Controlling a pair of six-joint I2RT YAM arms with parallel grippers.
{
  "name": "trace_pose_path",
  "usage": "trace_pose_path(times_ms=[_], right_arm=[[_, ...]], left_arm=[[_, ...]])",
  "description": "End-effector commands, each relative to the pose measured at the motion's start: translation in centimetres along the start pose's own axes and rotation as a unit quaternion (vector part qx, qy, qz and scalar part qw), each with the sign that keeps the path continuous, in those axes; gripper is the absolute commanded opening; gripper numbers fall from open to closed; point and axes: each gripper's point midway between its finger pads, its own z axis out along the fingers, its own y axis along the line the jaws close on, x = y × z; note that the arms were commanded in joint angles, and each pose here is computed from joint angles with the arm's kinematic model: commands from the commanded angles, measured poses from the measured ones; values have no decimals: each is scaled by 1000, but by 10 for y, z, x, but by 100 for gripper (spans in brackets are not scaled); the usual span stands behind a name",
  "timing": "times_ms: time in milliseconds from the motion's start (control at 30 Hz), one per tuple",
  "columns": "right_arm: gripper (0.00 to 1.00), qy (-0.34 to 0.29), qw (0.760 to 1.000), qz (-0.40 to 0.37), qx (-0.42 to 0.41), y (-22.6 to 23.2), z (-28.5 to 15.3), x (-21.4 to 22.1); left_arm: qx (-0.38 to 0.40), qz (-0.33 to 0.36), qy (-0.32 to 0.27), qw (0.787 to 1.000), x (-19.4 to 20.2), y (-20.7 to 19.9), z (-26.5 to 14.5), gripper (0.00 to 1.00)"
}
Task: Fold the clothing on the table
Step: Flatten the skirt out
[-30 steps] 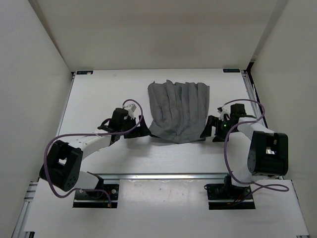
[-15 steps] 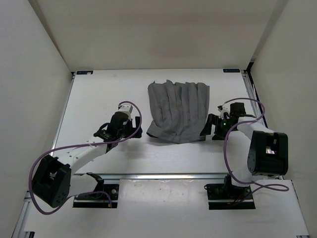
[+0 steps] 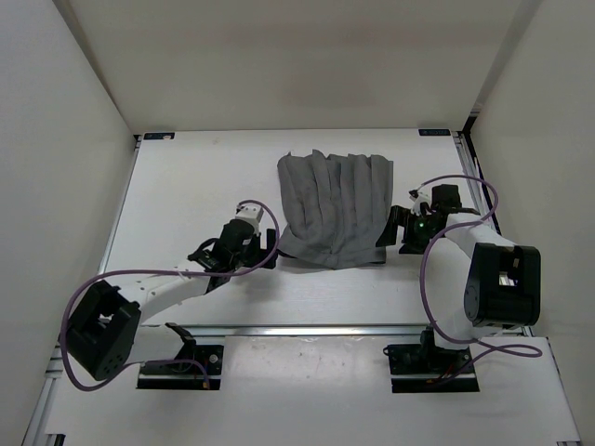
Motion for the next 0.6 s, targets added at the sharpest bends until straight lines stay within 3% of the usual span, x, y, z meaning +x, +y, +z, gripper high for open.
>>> trace_pose_path(times_ms=[0, 300, 567], right_arm=[[93, -8, 1000, -4, 5, 1, -3, -10], [93, -14, 1000, 2, 8, -3, -6, -10], [93, -25, 1000, 11, 13, -8, -12, -10]], left_arm=[[16, -8, -24, 1000, -8, -10, 2, 99], [45, -12, -32, 998, -14, -34, 12, 98], [24, -26, -51, 998, -26, -30, 32, 99]])
